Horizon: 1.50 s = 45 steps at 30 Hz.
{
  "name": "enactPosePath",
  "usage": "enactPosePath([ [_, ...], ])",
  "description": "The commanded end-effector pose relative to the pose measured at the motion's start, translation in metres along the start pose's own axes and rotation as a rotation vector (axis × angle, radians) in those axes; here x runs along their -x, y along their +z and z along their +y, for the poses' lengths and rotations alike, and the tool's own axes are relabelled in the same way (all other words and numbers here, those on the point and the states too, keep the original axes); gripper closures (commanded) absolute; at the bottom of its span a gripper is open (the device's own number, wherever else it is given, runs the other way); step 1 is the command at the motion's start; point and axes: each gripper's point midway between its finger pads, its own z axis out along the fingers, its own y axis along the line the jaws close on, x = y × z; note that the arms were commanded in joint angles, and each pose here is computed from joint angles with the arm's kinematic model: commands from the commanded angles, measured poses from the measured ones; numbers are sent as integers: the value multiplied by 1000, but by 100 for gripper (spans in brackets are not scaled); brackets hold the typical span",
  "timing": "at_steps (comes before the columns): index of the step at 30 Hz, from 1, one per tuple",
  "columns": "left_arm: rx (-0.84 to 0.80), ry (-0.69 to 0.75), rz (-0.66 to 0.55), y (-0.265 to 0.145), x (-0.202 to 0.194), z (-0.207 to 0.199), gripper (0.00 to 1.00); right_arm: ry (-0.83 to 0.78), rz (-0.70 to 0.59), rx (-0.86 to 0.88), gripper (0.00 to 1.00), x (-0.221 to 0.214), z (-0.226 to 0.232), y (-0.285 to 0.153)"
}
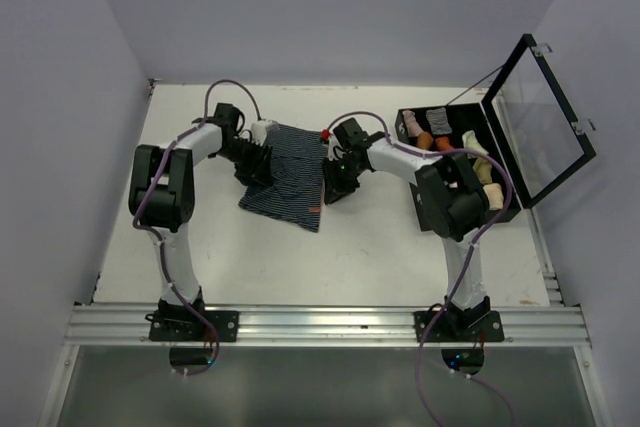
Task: Roll the underwear
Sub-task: Flatten the underwear
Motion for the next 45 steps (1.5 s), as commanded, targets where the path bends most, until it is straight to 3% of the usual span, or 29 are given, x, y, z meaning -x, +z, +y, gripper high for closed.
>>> enactPosePath([
  [1, 124, 74, -93, -13, 38, 40, 50, -16, -62, -76, 76, 30, -28, 1],
  [4, 111, 144, -129, -43, 43, 24, 47, -46, -87, -37, 71, 38, -17, -16],
  [12, 137, 151, -148, -84, -8, -6, 44, -65, -127, 112, 64, 34, 22, -38],
  [18, 155, 91, -128, -81, -21, 2, 44, -68, -79, 186, 62, 30, 52, -14],
  [23, 155, 68, -94, -72, -29, 9, 44, -79, 57, 93, 61, 5, 20, 24],
  [26, 162, 74, -106, -69, -28, 13, 44, -123, 85, 27, 61, 2, 3, 23],
  [31, 147, 60, -101, -64, -31, 12, 48, -229, 35, 68, 60, 13, 15, -2],
  [40, 137, 37, -87, -58, -40, 11, 50, -490, -49, 133, 48, 1, 54, -37],
  [45, 142, 5, -73, -52, -43, 17, 51, -474, -72, 160, 47, 8, 76, -28],
])
